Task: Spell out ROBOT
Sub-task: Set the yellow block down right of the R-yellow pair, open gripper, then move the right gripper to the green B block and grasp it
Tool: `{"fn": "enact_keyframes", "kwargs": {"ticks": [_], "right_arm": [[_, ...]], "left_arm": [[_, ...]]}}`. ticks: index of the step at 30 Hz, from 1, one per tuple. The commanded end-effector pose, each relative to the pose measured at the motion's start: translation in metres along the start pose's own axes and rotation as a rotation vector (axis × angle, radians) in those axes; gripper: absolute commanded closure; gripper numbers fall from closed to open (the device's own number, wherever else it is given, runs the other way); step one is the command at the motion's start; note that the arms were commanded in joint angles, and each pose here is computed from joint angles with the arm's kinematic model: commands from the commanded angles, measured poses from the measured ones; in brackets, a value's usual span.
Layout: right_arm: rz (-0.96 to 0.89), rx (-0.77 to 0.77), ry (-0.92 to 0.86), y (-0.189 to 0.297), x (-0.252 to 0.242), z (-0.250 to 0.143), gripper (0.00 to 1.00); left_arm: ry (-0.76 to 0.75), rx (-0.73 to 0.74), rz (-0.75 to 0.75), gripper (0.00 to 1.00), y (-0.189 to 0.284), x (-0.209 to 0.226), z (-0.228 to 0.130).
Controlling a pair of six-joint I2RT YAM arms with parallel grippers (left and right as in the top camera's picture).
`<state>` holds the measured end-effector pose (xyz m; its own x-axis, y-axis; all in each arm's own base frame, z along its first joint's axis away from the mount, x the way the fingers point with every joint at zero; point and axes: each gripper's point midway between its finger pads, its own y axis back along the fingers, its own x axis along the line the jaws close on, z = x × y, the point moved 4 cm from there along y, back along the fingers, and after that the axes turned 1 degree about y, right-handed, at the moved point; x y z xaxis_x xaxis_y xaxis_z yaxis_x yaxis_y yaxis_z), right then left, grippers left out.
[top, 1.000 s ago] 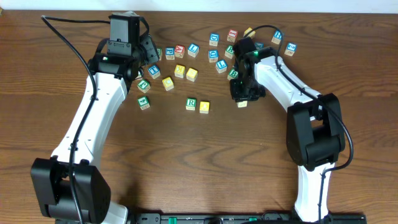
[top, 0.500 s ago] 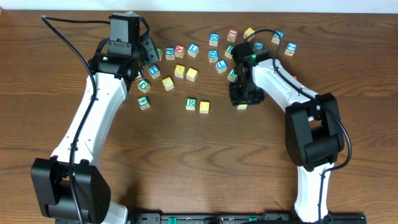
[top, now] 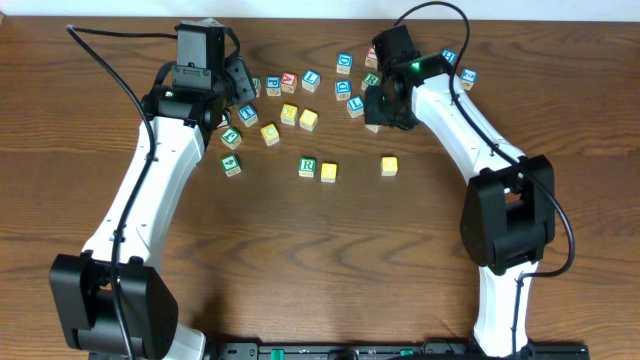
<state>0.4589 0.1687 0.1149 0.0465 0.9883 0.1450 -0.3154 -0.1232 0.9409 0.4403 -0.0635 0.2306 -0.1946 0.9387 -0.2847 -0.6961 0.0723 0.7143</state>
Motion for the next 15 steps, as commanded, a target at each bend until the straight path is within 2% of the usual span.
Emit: {"fn": "enact_keyframes", "kwargs": {"ticks": [1,9,15], "right_arm": [[-0.005,-0.042,-0.174,-0.001,0.001,0.007,0.56],[-0.028,-0.031,-0.206,-0.019,-0.001,0.005,0.5],[-0.038,-0.031,-0.212,-0.033,-0.002,0.005,0.5]], "left_arm": [[0.006,-0.011,0.005,0.5,0.003,0.0,0.004],[0.006,-0.01,0.006,0.5,0.003,0.0,0.004],[0.006,-0.01,0.006,0.5,0.003,0.0,0.004]]}}
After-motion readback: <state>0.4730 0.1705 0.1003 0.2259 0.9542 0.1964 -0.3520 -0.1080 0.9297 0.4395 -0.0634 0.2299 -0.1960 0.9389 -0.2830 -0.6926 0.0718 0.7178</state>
